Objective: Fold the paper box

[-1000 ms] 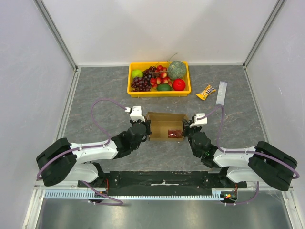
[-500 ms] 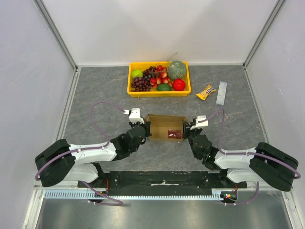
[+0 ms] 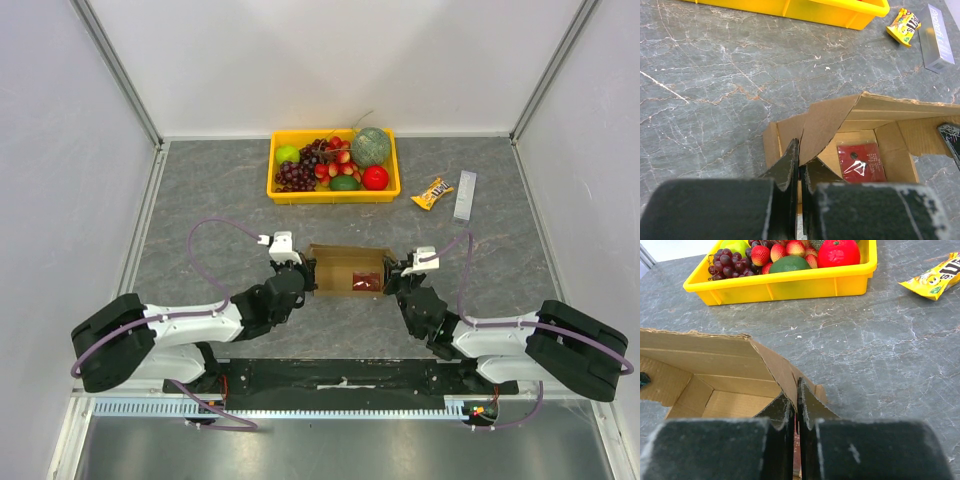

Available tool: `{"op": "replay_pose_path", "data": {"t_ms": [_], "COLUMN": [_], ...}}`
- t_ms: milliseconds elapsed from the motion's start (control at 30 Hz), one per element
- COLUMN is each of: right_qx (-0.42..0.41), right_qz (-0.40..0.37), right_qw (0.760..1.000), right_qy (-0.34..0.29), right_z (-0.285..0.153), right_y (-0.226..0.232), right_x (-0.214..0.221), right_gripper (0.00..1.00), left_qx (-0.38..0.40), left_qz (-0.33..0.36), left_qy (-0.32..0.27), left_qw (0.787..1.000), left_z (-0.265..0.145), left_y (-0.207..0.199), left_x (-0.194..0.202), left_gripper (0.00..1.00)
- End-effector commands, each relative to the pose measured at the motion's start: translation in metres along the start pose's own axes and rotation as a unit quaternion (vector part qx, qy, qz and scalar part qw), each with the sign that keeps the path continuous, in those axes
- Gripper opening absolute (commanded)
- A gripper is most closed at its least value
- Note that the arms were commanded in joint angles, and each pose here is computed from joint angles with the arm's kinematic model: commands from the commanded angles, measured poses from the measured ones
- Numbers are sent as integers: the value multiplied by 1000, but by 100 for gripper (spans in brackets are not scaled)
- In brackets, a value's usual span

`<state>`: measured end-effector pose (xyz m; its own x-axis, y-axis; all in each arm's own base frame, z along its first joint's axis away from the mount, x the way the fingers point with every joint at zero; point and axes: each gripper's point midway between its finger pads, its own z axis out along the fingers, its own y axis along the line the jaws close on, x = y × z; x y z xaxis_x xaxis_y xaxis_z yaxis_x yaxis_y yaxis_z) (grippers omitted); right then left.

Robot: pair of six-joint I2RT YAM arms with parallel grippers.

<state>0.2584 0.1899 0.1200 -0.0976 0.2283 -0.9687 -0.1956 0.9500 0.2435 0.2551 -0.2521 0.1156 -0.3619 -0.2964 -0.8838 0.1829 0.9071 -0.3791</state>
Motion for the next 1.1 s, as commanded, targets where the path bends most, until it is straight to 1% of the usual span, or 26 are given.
{"op": "replay_pose_path", "data": {"t_ms": [0, 267, 533, 667, 900, 1067], "right_qx": [-3, -9, -8, -9, -11, -11], "right_qz": [23, 20, 18, 16, 21, 20], "right_qw": [1000, 1000, 1000, 1000, 999, 999], "right_qy": [-2, 7, 14, 18, 27, 32], "right_z": [-5, -10, -15, -17, -22, -25], "right_y": [2, 5, 4, 3, 4, 2], "right_x": [2, 9, 14, 16, 22, 23], "right_gripper": [6, 5, 7, 11, 14, 20], "left_qx": [-7, -10, -15, -16, -21, -24], "left_qz": [-18, -24, -23, -20, -16, -15], "left_qy": [14, 15, 20, 21, 24, 23], "left_qw": [1000, 1000, 999, 999, 999, 999], "left_z": [-8, -14, -17, -19, -20, -22], "left_y": [5, 10, 12, 11, 11, 12], "left_x": [14, 18, 23, 26, 31, 32], "left_gripper": [2, 2, 2, 2, 2, 2]}}
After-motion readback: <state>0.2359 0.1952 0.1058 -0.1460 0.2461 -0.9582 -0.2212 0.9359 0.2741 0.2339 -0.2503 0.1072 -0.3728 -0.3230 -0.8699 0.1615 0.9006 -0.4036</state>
